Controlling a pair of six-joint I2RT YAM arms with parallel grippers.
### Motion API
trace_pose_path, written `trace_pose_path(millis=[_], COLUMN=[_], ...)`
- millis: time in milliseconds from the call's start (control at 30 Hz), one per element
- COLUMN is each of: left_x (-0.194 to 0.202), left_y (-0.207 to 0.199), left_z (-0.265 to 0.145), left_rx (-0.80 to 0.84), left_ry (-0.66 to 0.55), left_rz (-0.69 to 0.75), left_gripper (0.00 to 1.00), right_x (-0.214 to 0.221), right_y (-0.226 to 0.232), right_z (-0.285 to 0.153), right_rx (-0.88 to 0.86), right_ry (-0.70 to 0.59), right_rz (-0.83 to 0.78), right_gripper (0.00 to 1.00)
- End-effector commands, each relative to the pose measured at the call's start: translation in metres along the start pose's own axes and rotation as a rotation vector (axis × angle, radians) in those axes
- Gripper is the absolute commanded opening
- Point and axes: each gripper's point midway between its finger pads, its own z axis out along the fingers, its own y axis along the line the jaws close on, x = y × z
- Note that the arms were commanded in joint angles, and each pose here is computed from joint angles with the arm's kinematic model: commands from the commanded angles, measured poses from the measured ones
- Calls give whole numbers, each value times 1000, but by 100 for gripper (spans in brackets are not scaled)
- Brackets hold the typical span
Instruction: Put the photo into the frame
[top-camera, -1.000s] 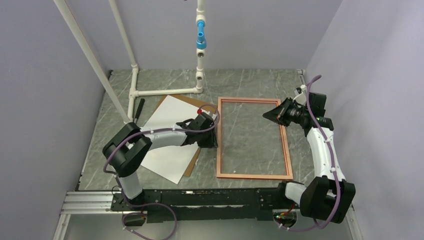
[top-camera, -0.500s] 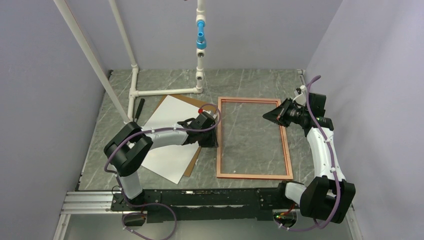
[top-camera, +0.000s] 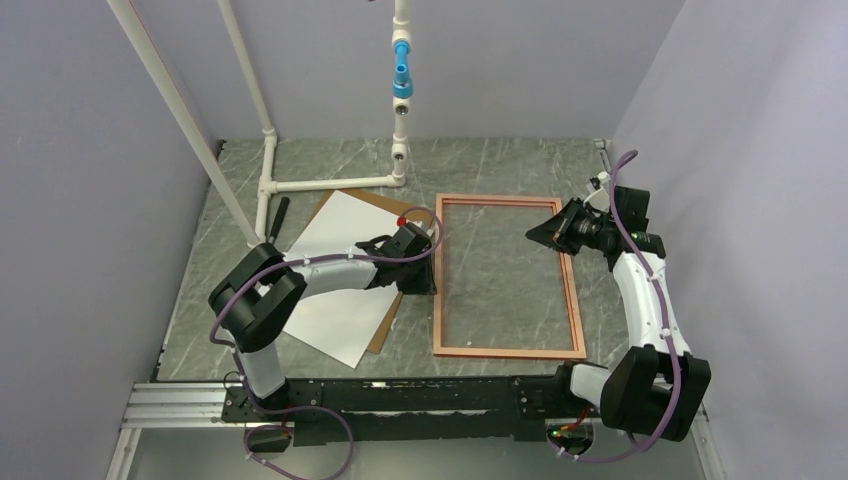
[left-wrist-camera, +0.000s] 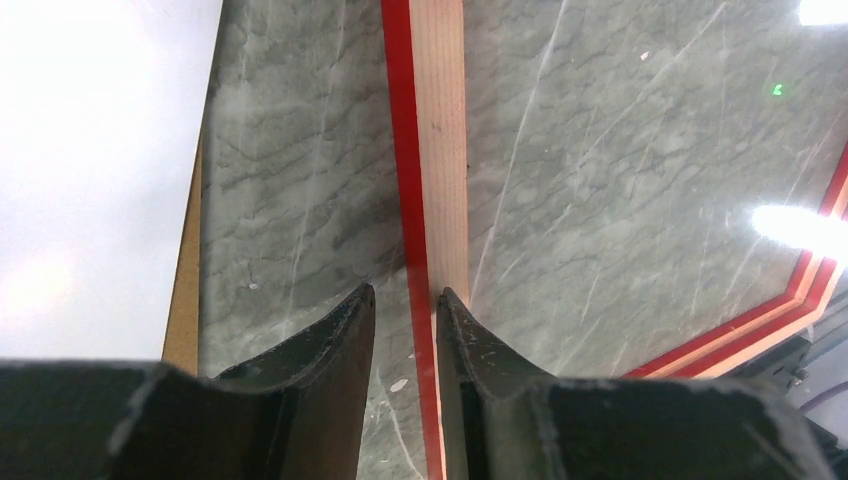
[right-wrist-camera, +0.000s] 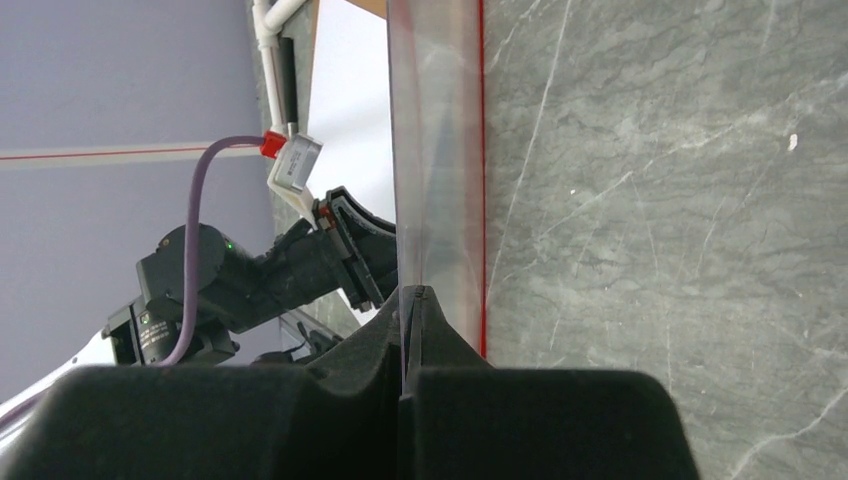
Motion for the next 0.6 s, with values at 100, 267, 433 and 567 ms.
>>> trace_pose_path(millis=[100, 267, 433, 567], left_x=[10, 11, 11, 11], left_y=[21, 21, 21, 21], left_z=[10, 11, 11, 12], left_rx=[-86, -86, -88, -87], left_ry=[29, 34, 37, 39], left_rz=[28, 26, 29, 27], left_gripper=[33, 33, 33, 33], right_x=[0, -5, -1, 1], right_y=[2, 5, -1, -7], right_z=[2, 3, 6, 6], right_rx=[-19, -29, -25, 4], right_ry=[29, 19, 26, 22], right_rz=[-37, -33, -14, -18], right_gripper=[0, 0, 0, 0])
